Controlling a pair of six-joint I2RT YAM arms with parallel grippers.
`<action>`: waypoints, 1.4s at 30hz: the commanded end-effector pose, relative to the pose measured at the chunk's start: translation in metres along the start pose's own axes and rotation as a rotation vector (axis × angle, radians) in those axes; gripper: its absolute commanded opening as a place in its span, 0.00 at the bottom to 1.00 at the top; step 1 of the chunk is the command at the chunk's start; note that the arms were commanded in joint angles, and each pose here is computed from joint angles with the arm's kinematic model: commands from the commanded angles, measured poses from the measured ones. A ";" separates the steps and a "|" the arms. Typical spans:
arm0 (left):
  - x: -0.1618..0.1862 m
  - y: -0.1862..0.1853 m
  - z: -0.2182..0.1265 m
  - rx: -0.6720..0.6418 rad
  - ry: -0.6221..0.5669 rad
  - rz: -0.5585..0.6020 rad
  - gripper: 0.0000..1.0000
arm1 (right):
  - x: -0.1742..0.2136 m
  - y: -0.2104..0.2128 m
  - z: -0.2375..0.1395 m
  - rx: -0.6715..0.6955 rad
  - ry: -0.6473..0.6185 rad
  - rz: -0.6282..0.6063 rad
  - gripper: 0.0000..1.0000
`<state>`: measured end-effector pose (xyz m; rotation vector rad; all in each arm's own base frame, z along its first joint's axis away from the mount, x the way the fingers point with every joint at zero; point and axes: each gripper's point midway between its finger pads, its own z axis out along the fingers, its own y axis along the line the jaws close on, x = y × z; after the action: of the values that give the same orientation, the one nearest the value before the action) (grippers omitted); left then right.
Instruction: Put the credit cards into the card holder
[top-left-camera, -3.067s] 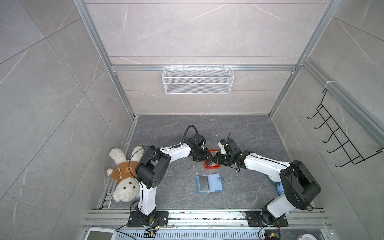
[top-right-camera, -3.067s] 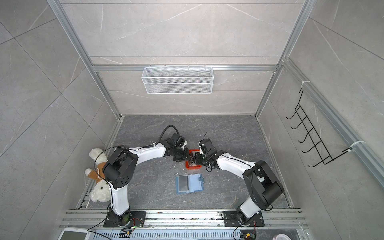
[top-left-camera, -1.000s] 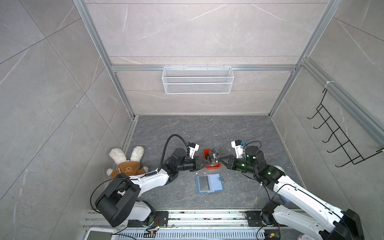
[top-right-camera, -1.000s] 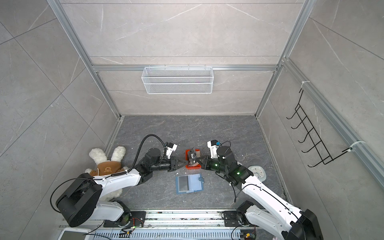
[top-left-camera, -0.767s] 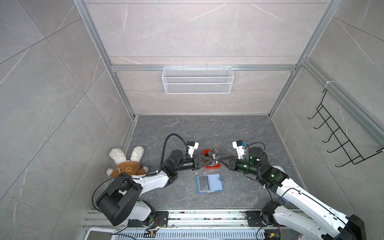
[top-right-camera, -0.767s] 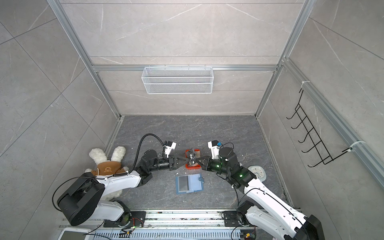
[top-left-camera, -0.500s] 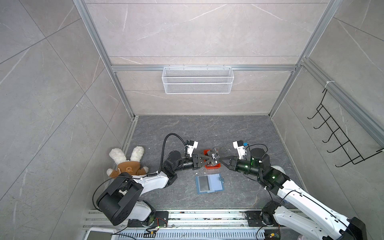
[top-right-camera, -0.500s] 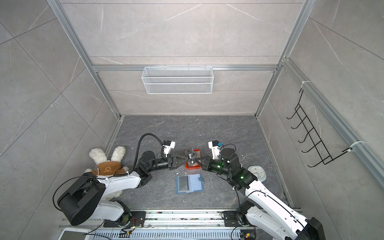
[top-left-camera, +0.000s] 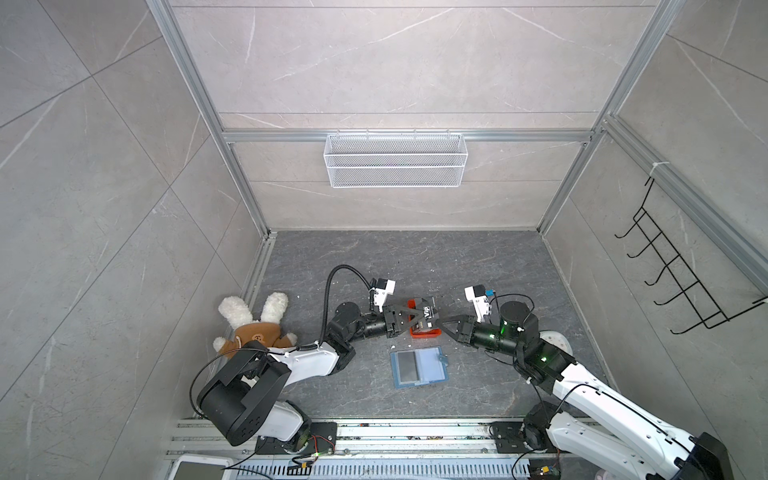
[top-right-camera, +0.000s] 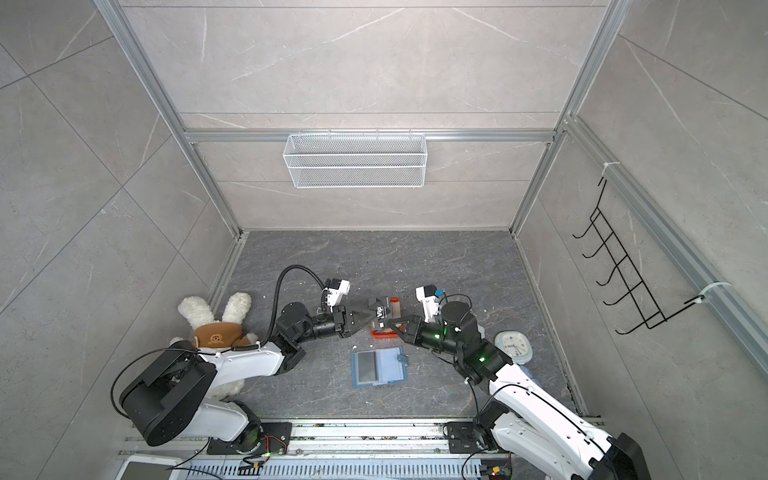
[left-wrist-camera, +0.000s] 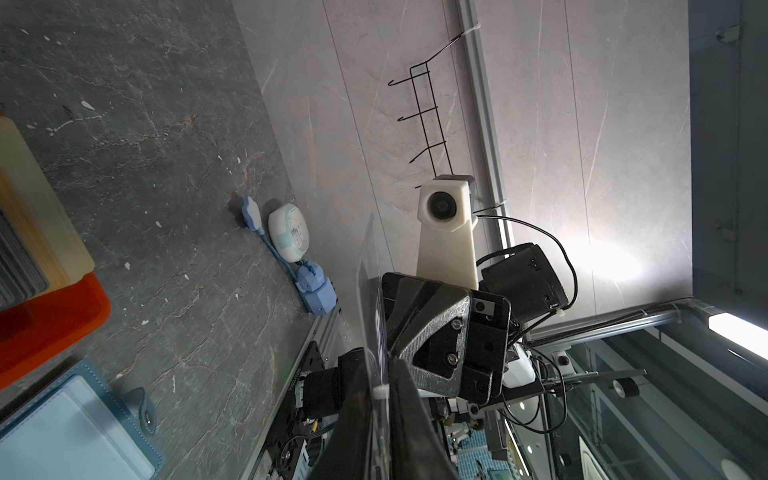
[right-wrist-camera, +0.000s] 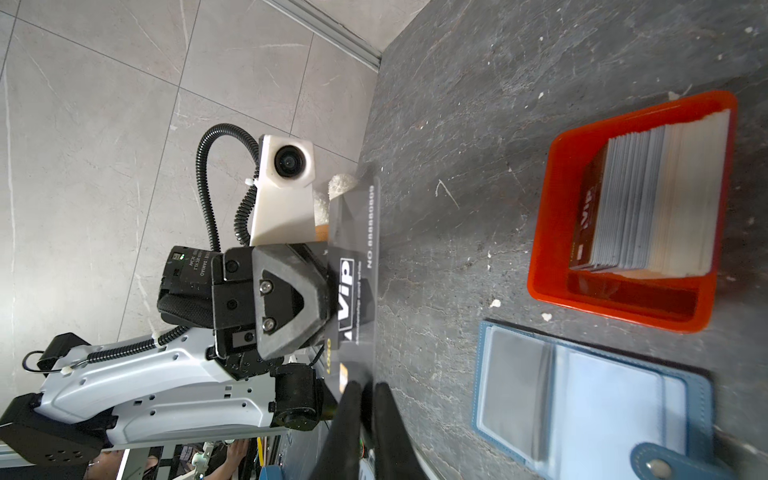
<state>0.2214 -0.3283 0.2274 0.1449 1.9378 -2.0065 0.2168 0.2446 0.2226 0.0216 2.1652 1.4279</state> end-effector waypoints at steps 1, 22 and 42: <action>-0.002 -0.014 -0.002 0.040 -0.009 0.056 0.10 | 0.002 -0.001 0.000 -0.010 -0.007 0.009 0.14; 0.050 0.068 -0.033 -0.342 -0.026 0.000 0.02 | 0.053 -0.083 -0.014 0.368 0.117 -0.111 0.22; 0.084 0.103 -0.025 -0.561 -0.033 0.021 0.00 | 0.110 -0.150 -0.003 0.501 0.304 -0.062 0.26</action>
<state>0.1592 -0.3098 0.0814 -0.0044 2.4635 -1.3481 0.1652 0.2061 0.0560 -0.0595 2.6936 0.8563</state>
